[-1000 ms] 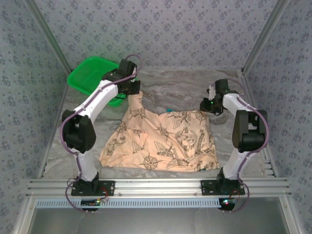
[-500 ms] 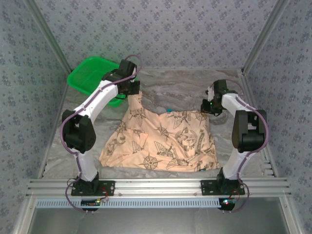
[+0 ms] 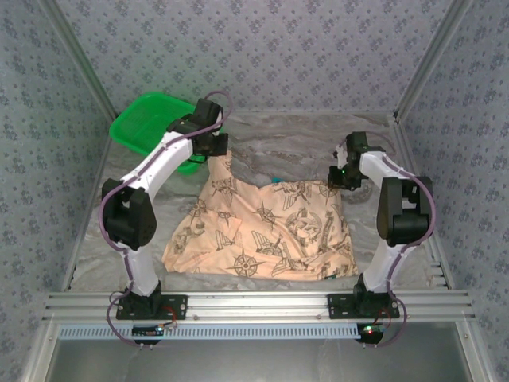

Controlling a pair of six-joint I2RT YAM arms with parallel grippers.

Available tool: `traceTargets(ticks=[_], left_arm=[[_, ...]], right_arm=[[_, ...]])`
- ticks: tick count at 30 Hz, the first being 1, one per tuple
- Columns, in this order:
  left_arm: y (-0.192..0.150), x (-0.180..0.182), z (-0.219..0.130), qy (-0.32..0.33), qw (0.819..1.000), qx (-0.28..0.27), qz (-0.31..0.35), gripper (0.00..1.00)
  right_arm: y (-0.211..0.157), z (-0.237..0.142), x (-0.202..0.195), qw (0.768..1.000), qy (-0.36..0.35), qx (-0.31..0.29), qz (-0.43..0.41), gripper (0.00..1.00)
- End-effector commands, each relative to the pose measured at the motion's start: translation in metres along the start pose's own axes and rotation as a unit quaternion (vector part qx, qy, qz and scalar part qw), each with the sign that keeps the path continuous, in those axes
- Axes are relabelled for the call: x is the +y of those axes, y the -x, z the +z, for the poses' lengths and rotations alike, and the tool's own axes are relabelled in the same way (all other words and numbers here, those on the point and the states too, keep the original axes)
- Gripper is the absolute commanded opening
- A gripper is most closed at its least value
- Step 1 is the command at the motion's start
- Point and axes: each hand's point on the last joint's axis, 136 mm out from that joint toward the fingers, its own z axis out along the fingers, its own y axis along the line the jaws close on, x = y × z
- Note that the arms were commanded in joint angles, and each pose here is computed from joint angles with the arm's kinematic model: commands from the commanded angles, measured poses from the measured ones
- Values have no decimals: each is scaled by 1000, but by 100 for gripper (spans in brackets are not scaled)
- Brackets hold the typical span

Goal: Fold the inside-out t-shirt

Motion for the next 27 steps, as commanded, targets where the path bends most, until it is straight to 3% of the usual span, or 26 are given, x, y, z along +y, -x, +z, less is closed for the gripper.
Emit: traceTargets(ticks=[1,3,8,16,21,27], left_arm=[[5,2,1,-3,1000,-7,-9,0],[5,2,-2,-4,1000,-5,-11,0],[-2,1,-10,-11,1000,0,-14,0],[-10,19,-8,5,999,-17,-36,0],[-8,25,-11,-8,997,-36,-64,0],[-14,24,-33,-25,996,-50,-77,0]], right_arm=[[7,-8,2,1000,0,-4,-8,5],[14,-16,7,1000,7,-27,-14,0],[33,-47,4,993,-20,-116,-8,0],[26,-71,-23,972,-92,-212,49,0],[15,-83,-11,956,-63,-282,39,0],[-3,-108,1,947,-56,-316,15,0]])
